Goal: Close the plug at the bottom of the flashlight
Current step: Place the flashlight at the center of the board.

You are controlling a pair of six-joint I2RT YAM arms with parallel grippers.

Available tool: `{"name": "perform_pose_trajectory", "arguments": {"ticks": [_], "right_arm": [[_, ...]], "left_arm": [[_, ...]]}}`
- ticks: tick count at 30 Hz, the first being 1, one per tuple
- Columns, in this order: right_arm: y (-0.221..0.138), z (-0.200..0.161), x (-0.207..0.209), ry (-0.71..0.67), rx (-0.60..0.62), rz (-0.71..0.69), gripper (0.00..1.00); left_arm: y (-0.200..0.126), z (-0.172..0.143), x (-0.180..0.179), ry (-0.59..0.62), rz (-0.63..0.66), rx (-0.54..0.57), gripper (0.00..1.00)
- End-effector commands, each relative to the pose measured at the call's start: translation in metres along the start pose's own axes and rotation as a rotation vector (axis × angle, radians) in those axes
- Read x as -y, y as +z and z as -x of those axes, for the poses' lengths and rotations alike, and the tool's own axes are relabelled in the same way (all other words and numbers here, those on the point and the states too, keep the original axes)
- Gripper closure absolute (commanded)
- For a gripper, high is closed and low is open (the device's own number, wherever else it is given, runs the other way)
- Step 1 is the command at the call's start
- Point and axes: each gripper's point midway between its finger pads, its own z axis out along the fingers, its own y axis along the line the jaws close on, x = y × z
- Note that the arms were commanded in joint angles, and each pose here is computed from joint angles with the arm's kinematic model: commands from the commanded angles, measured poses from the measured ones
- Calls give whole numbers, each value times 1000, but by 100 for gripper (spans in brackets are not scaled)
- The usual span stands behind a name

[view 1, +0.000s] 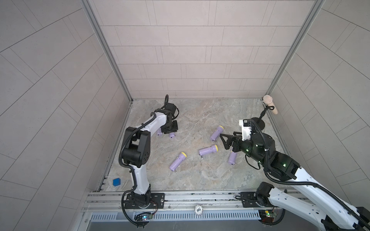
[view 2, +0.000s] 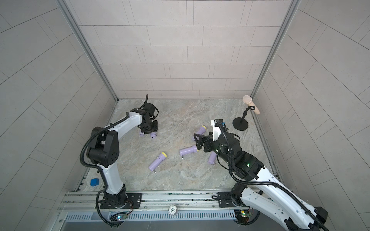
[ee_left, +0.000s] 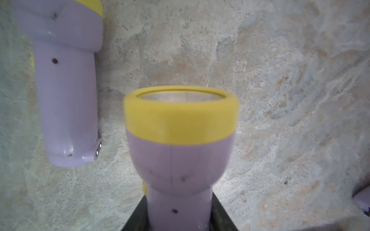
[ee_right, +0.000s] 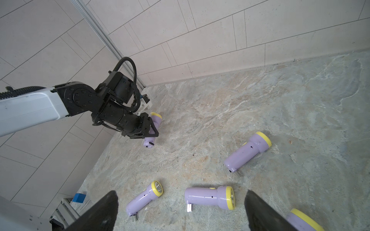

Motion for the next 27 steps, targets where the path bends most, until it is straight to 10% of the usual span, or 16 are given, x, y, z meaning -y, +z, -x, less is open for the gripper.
{"name": "perform_pose_trajectory", "arguments": {"ticks": [1, 27], "right_arm": [[-4, 2, -5, 5, 12, 25, 0], [1, -6, -8, 27, -2, 51, 0]], "left_arm": [[1, 11, -12, 40, 77, 5, 100], [44, 32, -16, 79, 157, -13, 100]]}}
